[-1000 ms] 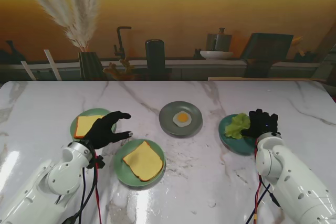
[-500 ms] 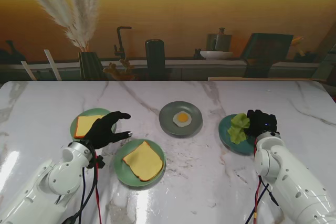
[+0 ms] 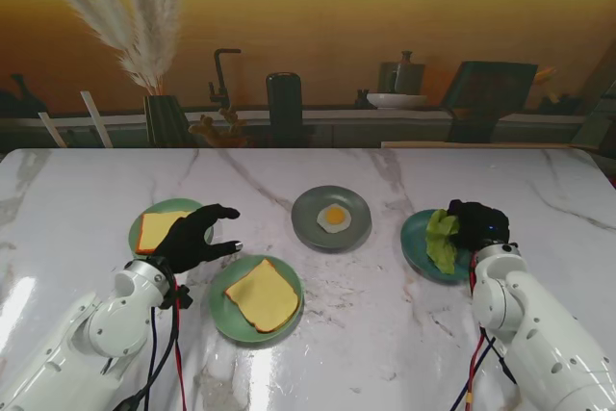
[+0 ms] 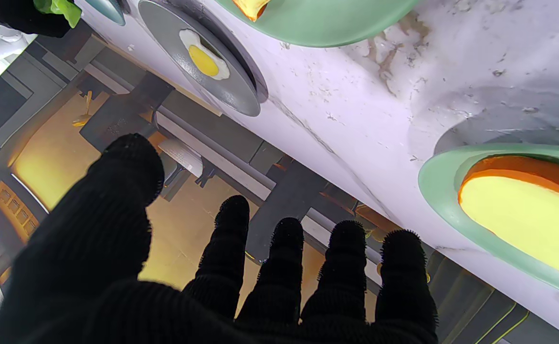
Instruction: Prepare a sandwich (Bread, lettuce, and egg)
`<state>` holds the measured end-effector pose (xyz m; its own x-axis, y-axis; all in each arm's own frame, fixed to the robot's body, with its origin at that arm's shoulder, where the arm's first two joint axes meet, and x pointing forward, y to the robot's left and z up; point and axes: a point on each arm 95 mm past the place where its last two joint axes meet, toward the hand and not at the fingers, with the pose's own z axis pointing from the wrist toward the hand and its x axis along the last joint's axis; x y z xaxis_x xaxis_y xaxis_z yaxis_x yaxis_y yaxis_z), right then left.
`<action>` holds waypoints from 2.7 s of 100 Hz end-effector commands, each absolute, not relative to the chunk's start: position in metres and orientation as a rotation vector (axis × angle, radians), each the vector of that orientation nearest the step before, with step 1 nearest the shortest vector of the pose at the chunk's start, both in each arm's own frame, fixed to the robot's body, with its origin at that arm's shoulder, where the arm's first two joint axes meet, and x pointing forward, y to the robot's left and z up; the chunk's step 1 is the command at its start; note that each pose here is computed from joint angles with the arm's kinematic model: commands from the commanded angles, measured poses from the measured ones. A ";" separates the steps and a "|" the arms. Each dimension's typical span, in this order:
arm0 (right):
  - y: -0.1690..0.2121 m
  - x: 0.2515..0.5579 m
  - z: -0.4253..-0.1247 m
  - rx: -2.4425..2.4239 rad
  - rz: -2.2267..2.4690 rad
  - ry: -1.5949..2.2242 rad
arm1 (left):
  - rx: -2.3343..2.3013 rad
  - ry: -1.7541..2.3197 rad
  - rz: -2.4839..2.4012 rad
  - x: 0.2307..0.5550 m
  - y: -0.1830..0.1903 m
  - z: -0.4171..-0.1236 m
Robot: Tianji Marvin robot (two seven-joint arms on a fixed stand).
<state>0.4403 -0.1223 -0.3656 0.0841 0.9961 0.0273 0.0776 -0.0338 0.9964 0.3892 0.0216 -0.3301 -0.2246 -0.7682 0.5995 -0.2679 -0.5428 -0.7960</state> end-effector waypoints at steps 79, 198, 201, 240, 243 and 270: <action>0.011 0.405 -0.307 1.393 1.644 1.424 | -1.621 1.108 -1.841 0.386 0.048 -0.311; 0.173 0.433 -0.337 1.244 1.770 2.107 | -1.579 1.077 -1.790 0.381 0.071 -0.307; 0.175 0.433 -0.338 1.240 1.773 2.112 | -1.579 1.078 -1.790 0.381 0.071 -0.307; 0.177 0.433 -0.348 1.228 1.730 2.227 | -1.580 1.081 -1.783 0.380 0.073 -0.308; 0.177 0.433 -0.348 1.232 1.722 2.245 | -1.580 1.081 -1.782 0.380 0.073 -0.308; 0.173 0.429 -0.348 1.236 1.695 2.300 | -1.589 1.085 -1.782 0.382 0.071 -0.309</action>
